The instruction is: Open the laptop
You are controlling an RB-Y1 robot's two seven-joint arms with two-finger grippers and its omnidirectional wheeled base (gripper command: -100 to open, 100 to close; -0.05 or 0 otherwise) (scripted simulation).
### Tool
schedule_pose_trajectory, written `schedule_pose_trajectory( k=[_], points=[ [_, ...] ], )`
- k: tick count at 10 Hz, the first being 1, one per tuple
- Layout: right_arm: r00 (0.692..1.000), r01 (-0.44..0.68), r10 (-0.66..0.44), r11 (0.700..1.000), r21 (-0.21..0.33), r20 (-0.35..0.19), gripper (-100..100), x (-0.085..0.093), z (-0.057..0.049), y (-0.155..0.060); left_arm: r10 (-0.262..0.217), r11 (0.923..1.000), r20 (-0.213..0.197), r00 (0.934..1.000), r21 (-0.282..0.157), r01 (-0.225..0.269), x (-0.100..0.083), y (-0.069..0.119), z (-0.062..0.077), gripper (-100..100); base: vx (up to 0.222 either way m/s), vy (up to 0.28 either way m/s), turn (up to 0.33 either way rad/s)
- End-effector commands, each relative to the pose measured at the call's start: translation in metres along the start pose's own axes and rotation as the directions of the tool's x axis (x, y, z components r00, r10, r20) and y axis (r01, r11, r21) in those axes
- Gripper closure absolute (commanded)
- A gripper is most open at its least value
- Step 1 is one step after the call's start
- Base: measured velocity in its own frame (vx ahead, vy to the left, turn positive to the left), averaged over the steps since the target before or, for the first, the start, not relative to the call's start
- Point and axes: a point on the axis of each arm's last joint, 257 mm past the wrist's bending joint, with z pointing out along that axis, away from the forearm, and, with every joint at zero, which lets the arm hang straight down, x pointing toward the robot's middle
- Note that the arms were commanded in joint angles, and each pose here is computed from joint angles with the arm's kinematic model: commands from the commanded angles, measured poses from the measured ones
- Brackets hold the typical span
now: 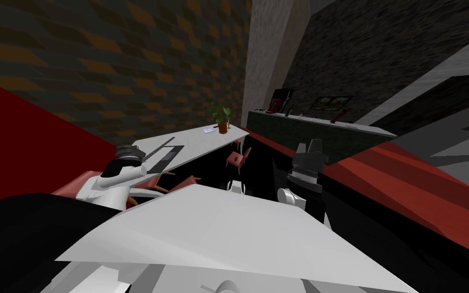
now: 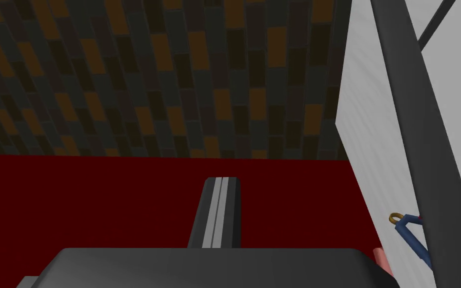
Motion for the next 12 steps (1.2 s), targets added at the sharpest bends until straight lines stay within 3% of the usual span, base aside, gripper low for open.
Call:
schedule_pose_trajectory(
  k=[1,5,8,9,12],
  points=[
    [1.000,0.000,0.000,1.000,0.000,0.000,0,0.000,0.000,0.000,0.001,0.9998,0.019,0.9998,-0.020,0.000,-0.013,0.000,0.002,-100,-0.004,-0.013,-0.017],
    [1.000,0.000,0.000,1.000,0.000,0.000,0,0.000,0.000,0.000,0.002,0.9998,0.030,0.9996,-0.018,-0.002,-0.025,-0.034,0.008,-100,-0.002,-0.016,-0.030],
    [1.000,0.000,0.000,1.000,0.000,0.000,0,0.000,0.000,0.000,0.004,0.9999,0.030,0.9995,-0.016,-0.003,-0.026,-0.044,0.008,-100,-0.002,-0.013,-0.016],
    [1.000,0.000,0.000,1.000,0.000,0.000,0,0.000,0.000,0.000,0.003,0.9998,0.031,0.9995,-0.018,-0.002,-0.027,-0.044,0.008,0,0.000,0.000,0.000],
    [1.000,0.000,0.000,1.000,0.000,0.000,0,0.000,0.000,0.000,0.003,0.9998,0.031,0.9995,-0.018,-0.003,-0.027,-0.044,0.008,0,0.000,0.000,0.000]
  ],
)
